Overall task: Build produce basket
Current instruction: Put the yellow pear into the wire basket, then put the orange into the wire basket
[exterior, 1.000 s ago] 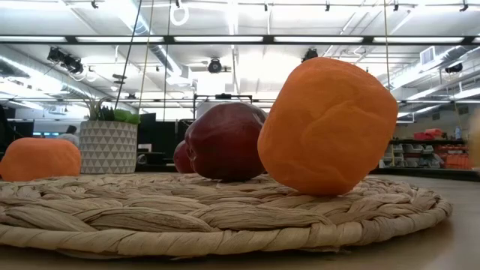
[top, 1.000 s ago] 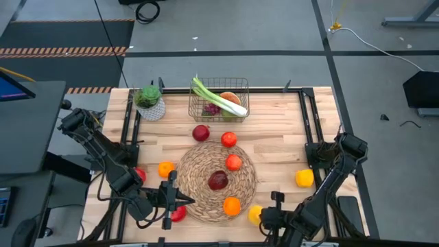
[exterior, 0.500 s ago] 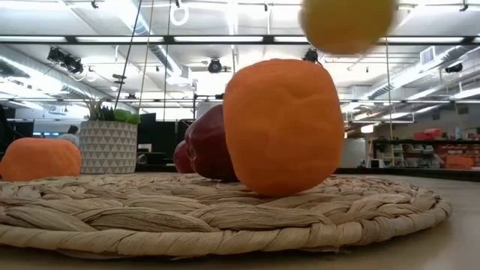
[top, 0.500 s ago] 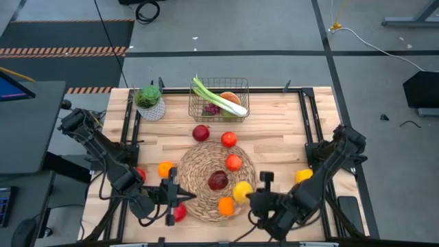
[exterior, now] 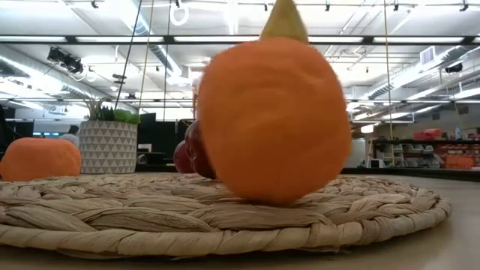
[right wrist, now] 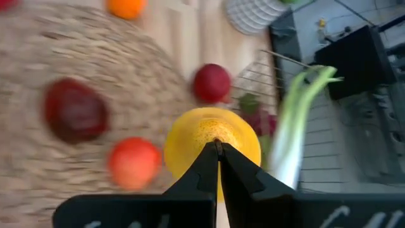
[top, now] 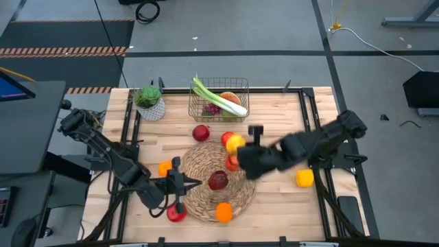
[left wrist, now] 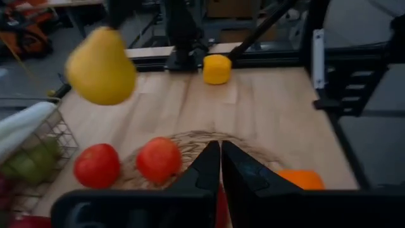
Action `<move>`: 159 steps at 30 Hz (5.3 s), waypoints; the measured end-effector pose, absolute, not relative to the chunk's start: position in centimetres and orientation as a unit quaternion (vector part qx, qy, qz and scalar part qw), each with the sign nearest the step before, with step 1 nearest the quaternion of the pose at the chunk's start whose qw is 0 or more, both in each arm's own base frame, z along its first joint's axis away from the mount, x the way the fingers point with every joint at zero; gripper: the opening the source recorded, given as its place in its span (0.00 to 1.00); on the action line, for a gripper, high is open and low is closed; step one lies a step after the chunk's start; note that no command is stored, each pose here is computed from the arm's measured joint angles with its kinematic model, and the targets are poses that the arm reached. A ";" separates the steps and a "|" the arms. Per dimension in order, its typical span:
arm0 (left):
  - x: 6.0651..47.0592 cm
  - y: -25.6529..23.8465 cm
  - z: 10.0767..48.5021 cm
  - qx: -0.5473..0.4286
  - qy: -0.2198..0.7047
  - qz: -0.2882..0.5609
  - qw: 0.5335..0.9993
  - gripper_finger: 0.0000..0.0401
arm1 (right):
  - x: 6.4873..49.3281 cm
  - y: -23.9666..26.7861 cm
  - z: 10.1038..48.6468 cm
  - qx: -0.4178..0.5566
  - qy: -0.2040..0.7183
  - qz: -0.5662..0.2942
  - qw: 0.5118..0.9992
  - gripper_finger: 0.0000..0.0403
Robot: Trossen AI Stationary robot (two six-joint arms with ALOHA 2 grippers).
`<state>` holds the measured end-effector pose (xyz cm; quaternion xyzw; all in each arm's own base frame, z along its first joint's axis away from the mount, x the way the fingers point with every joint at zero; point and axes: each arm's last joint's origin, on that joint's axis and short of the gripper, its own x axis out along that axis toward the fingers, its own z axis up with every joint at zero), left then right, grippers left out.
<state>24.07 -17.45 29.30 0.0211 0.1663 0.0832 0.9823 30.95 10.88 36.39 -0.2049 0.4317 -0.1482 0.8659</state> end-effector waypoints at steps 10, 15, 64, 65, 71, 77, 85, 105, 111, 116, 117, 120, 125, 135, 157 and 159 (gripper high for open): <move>24.9 -13.3 29.5 0.068 0.205 0.146 0.965 0.07 | 33.4 -0.2 38.2 -0.178 0.420 -0.112 0.883 0.03; 24.8 -10.8 29.6 0.086 0.237 0.185 0.950 0.08 | 34.1 -5.4 38.4 -0.149 0.382 -0.094 0.907 0.03; 26.2 -4.9 27.4 0.026 0.344 0.246 0.906 0.11 | 33.9 -5.8 33.2 0.032 0.509 0.052 0.859 0.52; 26.3 -5.1 27.3 0.027 0.344 0.243 0.907 0.11 | 34.1 -5.2 32.7 0.029 0.512 0.058 0.857 0.52; 26.8 -5.5 26.7 0.032 0.348 0.241 0.906 0.10 | 34.2 -2.2 29.2 0.036 0.546 0.079 0.833 0.52; 27.6 -4.9 25.7 0.054 0.362 0.259 0.894 0.10 | 33.8 -0.4 25.9 0.058 0.573 0.077 0.814 0.52; 29.7 -3.7 23.8 0.092 0.380 0.263 0.882 0.11 | 32.9 2.5 23.2 0.076 0.601 0.079 0.792 0.52; 31.1 -8.6 23.6 0.021 0.356 -0.006 0.934 0.10 | 29.2 14.0 22.1 0.014 0.595 -0.030 0.803 0.52; 30.4 -10.8 23.6 -0.002 0.355 -0.025 0.934 0.11 | 26.4 18.7 22.3 -0.011 0.547 -0.072 0.834 0.52; 29.7 -12.7 23.6 -0.016 0.355 -0.042 0.934 0.10 | 23.9 21.8 22.5 -0.013 0.490 -0.104 0.866 0.52; 29.6 -13.0 23.6 -0.026 0.353 -0.036 0.935 0.10 | 23.4 22.3 22.5 -0.008 0.483 -0.105 0.869 0.52; 29.3 -13.6 23.7 -0.062 0.343 -0.003 0.937 0.09 | 22.0 23.7 22.5 0.009 0.469 -0.106 0.877 0.52; 29.0 -14.9 24.1 -0.116 0.313 0.018 0.943 0.08 | 20.3 25.3 22.5 0.002 0.440 -0.097 0.893 0.52; 28.5 -19.7 24.1 -0.094 0.239 -0.055 0.965 0.08 | 20.4 26.6 22.8 -0.040 0.403 -0.036 0.914 0.52; 22.2 -14.7 19.7 -0.189 0.432 0.363 0.804 0.07 | 21.3 25.8 22.7 -0.064 0.416 -0.036 0.907 0.52; 22.4 -14.9 19.8 -0.177 0.423 0.353 0.816 0.07 | 21.3 25.7 22.7 -0.064 0.416 -0.036 0.906 0.52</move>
